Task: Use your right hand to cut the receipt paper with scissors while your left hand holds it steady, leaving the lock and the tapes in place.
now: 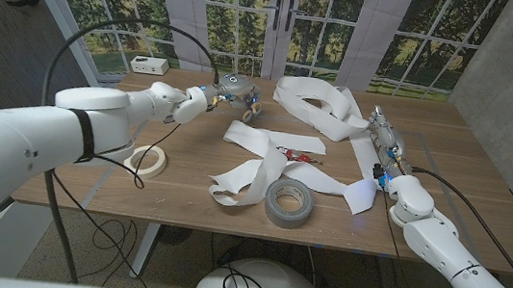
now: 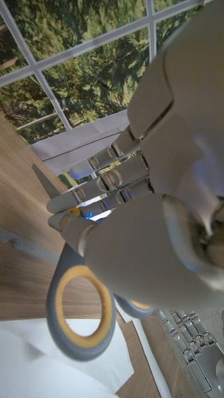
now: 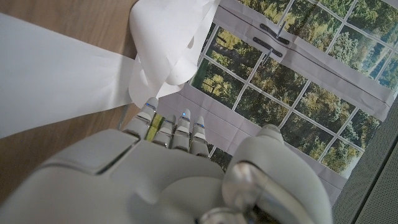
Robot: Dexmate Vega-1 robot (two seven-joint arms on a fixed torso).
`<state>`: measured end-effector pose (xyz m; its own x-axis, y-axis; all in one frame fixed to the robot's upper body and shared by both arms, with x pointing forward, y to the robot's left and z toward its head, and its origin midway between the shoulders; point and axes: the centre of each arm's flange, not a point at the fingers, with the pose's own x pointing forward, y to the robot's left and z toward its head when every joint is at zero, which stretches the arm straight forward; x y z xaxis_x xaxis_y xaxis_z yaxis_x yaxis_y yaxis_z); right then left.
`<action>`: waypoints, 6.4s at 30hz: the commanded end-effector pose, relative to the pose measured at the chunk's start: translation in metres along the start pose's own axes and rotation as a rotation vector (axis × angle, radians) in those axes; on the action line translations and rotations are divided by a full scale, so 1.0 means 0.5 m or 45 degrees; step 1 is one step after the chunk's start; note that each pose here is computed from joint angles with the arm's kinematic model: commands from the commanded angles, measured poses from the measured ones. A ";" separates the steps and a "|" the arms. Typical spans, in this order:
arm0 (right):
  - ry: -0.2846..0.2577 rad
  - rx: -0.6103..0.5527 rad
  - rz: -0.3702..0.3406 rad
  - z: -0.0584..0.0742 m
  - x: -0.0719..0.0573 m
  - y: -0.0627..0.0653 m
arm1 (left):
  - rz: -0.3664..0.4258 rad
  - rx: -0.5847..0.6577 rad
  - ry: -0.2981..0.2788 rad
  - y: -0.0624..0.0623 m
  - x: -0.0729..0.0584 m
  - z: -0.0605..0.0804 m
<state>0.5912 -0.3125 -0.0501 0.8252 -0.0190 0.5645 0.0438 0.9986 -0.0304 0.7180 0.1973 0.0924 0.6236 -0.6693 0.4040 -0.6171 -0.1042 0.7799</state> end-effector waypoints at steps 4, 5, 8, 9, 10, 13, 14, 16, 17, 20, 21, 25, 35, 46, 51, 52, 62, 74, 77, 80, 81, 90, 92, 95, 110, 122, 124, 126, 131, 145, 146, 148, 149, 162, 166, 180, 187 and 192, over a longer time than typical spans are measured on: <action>-0.028 0.011 -0.014 0.005 -0.003 -0.001 | 0.209 -0.058 -0.037 0.039 -0.015 0.001; -0.031 0.008 -0.012 0.006 -0.004 -0.001 | 0.223 -0.059 -0.038 0.042 -0.016 0.001; -0.041 0.011 -0.019 0.010 -0.004 -0.003 | 0.265 -0.075 -0.033 0.047 -0.018 0.002; -0.043 0.012 -0.022 0.011 -0.004 -0.004 | 0.280 -0.085 -0.030 0.048 -0.019 0.002; -0.044 0.014 -0.027 0.012 -0.005 -0.006 | 0.294 -0.089 -0.030 0.050 -0.020 0.003; -0.056 0.011 -0.030 0.013 -0.005 -0.010 | 0.339 -0.090 -0.039 0.055 -0.023 0.006; -0.059 0.012 -0.034 0.014 -0.005 -0.011 | 0.354 -0.097 -0.039 0.056 -0.025 0.007; -0.065 0.014 -0.038 0.016 -0.005 -0.013 | 0.389 -0.103 -0.044 0.061 -0.027 0.010; -0.070 0.011 -0.036 0.016 -0.005 -0.014 | 0.407 -0.108 -0.043 0.063 -0.028 0.010; -0.078 0.016 -0.040 0.019 -0.004 -0.016 | 0.458 -0.132 -0.031 0.068 -0.031 0.012; -0.081 0.016 -0.041 0.020 -0.004 -0.016 | 0.475 -0.145 -0.025 0.069 -0.032 0.013; -0.095 0.013 -0.039 0.025 -0.002 -0.020 | 0.558 -0.193 -0.012 0.076 -0.038 0.017; -0.116 0.016 -0.041 0.032 0.003 -0.022 | 0.711 -0.332 -0.032 0.092 -0.053 0.036; -0.135 0.014 -0.051 0.045 0.005 -0.030 | 0.904 -0.520 -0.026 0.116 -0.061 0.059; -0.149 0.007 -0.048 0.050 0.006 -0.033 | 0.983 -0.572 -0.055 0.126 -0.064 0.080; -0.148 0.014 -0.052 0.050 0.006 -0.034 | 0.994 -0.577 -0.057 0.127 -0.065 0.083; -0.151 0.021 -0.051 0.048 0.003 -0.037 | 1.056 -0.683 -0.033 0.124 -0.065 0.096; -0.149 0.032 -0.055 0.039 -0.006 -0.043 | 1.098 -0.774 -0.054 0.128 -0.061 0.114; -0.149 0.033 -0.049 0.037 -0.008 -0.042 | 1.121 -0.820 -0.058 0.131 -0.061 0.119; -0.149 0.042 -0.051 0.036 -0.009 -0.042 | 1.139 -0.832 -0.078 0.137 -0.062 0.124; -0.151 0.038 -0.049 0.036 -0.009 -0.042 | 1.149 -0.838 -0.083 0.140 -0.063 0.126; -0.213 0.041 0.005 0.063 -0.014 -0.026 | 1.229 -0.958 -0.104 0.145 -0.068 0.146; -0.218 0.047 0.005 0.065 -0.014 -0.026 | 1.230 -0.983 -0.099 0.141 -0.066 0.150; -0.223 0.055 0.003 0.065 -0.014 -0.027 | 1.232 -1.016 -0.091 0.136 -0.063 0.156; -0.264 0.054 0.020 0.082 -0.021 -0.026 | 1.262 -1.187 -0.100 0.133 -0.052 0.183; -0.286 0.046 0.032 0.094 -0.028 -0.025 | 1.276 -1.391 -0.101 0.131 -0.048 0.193; -0.290 0.047 0.031 0.096 -0.029 -0.025 | 1.275 -1.409 -0.104 0.131 -0.047 0.195; -0.292 0.043 0.031 0.097 -0.031 -0.026 | 1.277 -1.423 -0.106 0.131 -0.046 0.196; -0.292 0.042 0.029 0.099 -0.035 -0.030 | 1.280 -1.472 -0.114 0.131 -0.046 0.201; -0.295 0.031 0.035 0.107 -0.038 -0.035 | 1.262 -1.577 -0.135 0.129 -0.041 0.207; -0.296 0.033 0.036 0.108 -0.038 -0.035 | 1.260 -1.584 -0.135 0.128 -0.041 0.207; -0.297 0.030 0.035 0.109 -0.038 -0.035 | 1.258 -1.598 -0.134 0.128 -0.040 0.207; -0.300 0.026 0.039 0.109 -0.038 -0.035 | 1.256 -1.609 -0.133 0.128 -0.040 0.206; -0.307 0.026 0.038 0.110 -0.045 -0.036 | 1.228 -1.644 -0.131 0.128 -0.034 0.200; -0.305 0.027 0.035 0.110 -0.047 -0.037 | 1.212 -1.684 -0.128 0.125 -0.030 0.198; -0.305 0.021 0.026 0.112 -0.058 -0.036 | 1.139 -1.789 -0.168 0.123 -0.020 0.186; -0.304 0.034 0.019 0.109 -0.061 -0.032 | 1.135 -1.780 -0.184 0.127 -0.020 0.186; -0.306 0.027 0.023 0.107 -0.064 -0.032 | 1.111 -1.787 -0.196 0.128 -0.020 0.187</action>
<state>0.5357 -0.3266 -0.0201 0.6693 0.0104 0.7429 0.0160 0.9995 -0.0284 0.6265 0.1284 0.0926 0.2355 -0.2029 0.9505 0.1800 0.9702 0.1625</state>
